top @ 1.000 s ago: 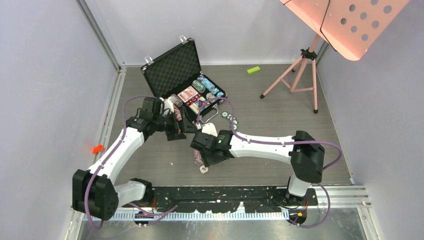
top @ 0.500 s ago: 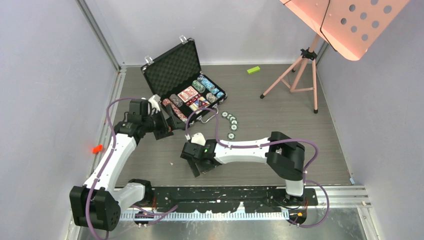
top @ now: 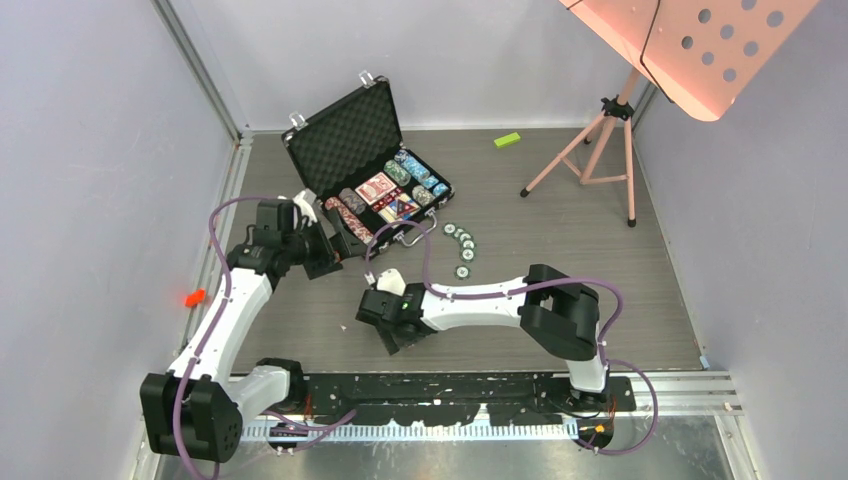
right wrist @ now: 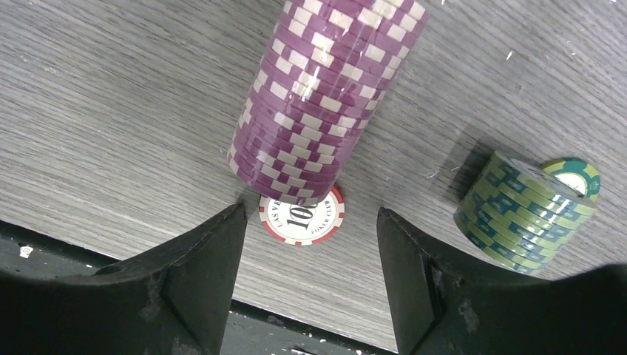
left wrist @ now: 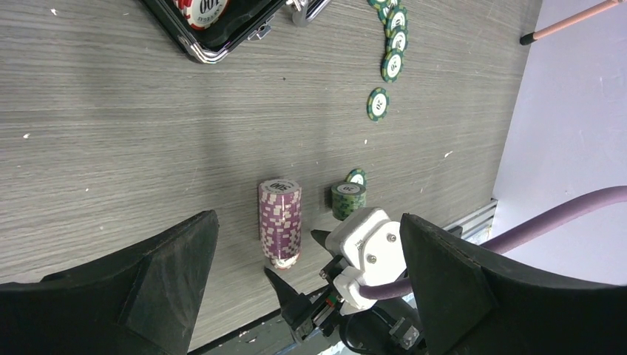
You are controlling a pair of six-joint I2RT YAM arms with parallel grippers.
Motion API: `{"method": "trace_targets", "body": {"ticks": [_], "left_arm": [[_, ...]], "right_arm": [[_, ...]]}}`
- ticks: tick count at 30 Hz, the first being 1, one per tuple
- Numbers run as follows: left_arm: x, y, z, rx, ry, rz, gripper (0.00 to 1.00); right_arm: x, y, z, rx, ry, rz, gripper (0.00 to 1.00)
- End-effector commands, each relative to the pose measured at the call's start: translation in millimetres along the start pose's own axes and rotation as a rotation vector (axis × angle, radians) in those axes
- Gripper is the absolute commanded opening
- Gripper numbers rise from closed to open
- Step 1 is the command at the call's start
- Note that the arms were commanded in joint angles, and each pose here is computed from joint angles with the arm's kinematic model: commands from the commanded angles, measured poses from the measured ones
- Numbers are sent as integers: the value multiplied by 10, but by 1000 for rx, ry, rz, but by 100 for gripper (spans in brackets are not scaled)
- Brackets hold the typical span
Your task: Pack up texas hold em set
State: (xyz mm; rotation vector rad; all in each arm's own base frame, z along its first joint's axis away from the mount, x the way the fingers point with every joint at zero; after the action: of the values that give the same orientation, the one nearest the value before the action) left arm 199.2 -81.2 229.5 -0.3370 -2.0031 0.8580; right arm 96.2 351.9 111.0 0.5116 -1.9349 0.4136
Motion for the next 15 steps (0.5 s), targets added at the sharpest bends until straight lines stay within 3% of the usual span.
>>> {"method": "trace_targets", "body": {"ticks": [1, 15], "left_arm": [[-13, -3, -21, -16, -21, 25, 97], [-12, -16, -23, -17, -13, 32, 97]], "right_arm": [[-61, 55, -66, -8, -37, -5, 71], [-184, -39, 33, -72, 36, -72, 65]]}}
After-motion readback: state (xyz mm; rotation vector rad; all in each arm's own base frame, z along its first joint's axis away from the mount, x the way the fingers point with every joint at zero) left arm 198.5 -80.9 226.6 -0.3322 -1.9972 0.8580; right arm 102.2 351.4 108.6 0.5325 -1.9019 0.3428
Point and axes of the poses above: each gripper's point midway between its finger pads, its own x axis back along the fingers, its own y axis along the line the jaws close on, z = x × y, the point moved 10 cm from there along x, back along the fingers, and after that the axes turned 3 degrees about x, right-handed, at the moved point
